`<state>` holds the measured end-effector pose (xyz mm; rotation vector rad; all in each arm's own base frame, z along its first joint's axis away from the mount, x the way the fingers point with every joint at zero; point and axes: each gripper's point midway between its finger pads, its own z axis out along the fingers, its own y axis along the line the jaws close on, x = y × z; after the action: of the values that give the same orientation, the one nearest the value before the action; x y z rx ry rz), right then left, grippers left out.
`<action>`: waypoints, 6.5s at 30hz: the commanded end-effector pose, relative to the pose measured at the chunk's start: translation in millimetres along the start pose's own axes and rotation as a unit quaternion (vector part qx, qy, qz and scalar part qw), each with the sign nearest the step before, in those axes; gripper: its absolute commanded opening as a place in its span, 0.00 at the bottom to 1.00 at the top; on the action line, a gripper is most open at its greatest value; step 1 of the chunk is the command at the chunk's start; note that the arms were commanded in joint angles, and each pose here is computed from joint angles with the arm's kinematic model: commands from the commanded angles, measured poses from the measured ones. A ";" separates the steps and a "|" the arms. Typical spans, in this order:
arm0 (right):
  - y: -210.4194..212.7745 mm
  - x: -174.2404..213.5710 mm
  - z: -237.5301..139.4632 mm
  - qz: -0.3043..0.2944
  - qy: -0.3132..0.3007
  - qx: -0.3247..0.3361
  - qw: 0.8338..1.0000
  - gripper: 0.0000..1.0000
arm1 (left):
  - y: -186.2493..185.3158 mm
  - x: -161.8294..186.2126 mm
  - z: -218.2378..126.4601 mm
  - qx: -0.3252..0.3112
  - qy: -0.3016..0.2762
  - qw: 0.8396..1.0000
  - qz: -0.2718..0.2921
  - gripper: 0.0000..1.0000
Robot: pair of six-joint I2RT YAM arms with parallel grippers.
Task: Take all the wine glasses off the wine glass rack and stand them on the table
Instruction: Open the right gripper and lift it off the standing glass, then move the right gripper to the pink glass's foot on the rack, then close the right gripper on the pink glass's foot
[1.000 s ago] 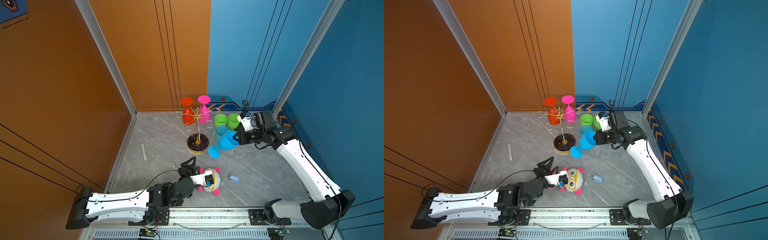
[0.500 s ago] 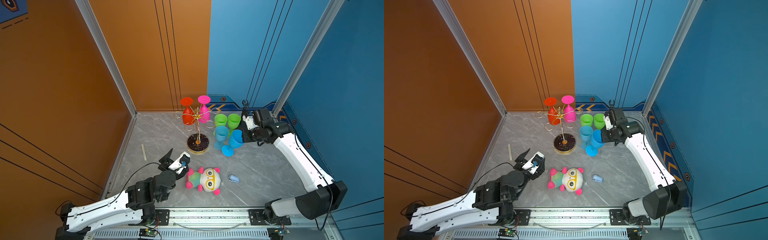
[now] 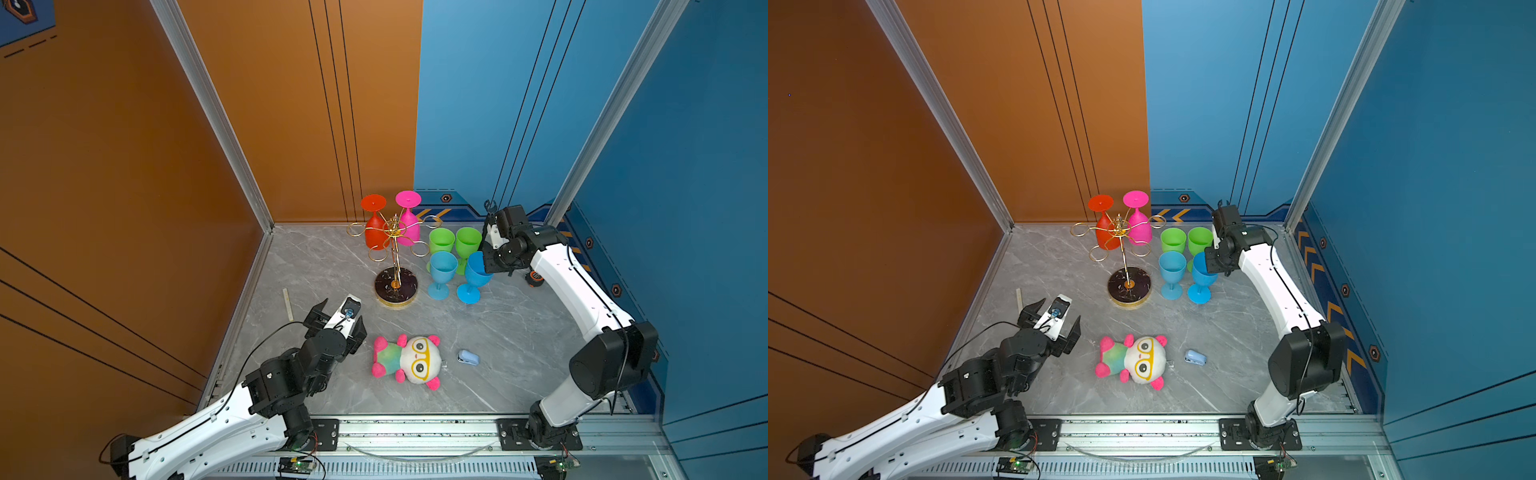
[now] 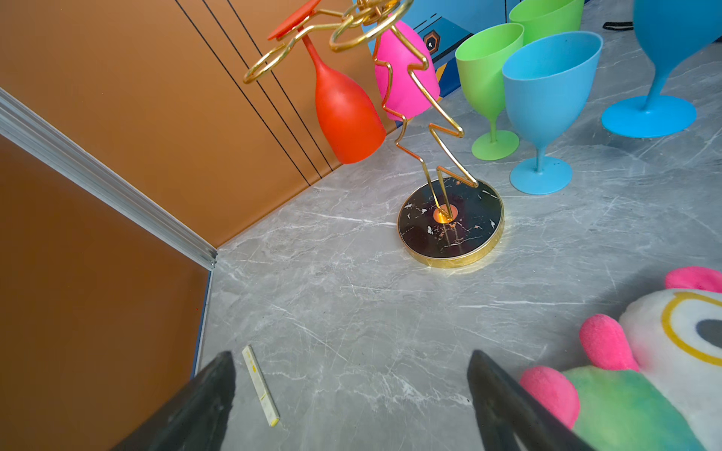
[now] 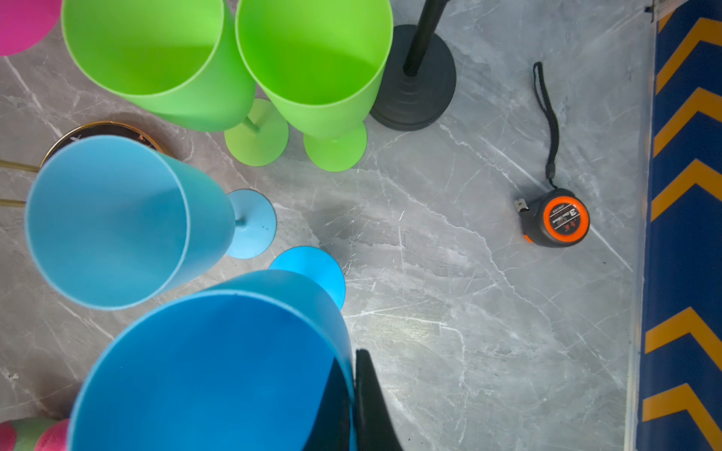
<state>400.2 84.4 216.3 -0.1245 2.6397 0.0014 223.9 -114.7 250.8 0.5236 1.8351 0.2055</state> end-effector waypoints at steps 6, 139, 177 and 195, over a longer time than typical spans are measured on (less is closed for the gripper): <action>-12.2 -23.7 26.1 0.005 0.009 0.028 1.000 0.00 | 8.6 4.4 -5.3 0.007 0.010 0.999 -0.039 0.95; 192.9 -208.1 -22.1 0.114 -0.142 -0.494 0.850 0.24 | 22.9 14.8 28.1 0.039 0.040 0.982 -0.178 0.99; 211.9 -186.1 -91.7 0.071 -0.148 -0.530 0.832 0.00 | 24.2 14.3 30.8 0.046 0.037 0.979 -0.196 0.99; 208.7 -162.0 -122.4 0.048 -0.146 -0.540 0.828 0.00 | 23.8 14.0 30.3 0.048 0.036 0.978 -0.198 0.99</action>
<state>486.1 303.4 367.7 -0.2332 2.0843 1.4052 254.1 -91.1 234.5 0.2266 2.0017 -0.1104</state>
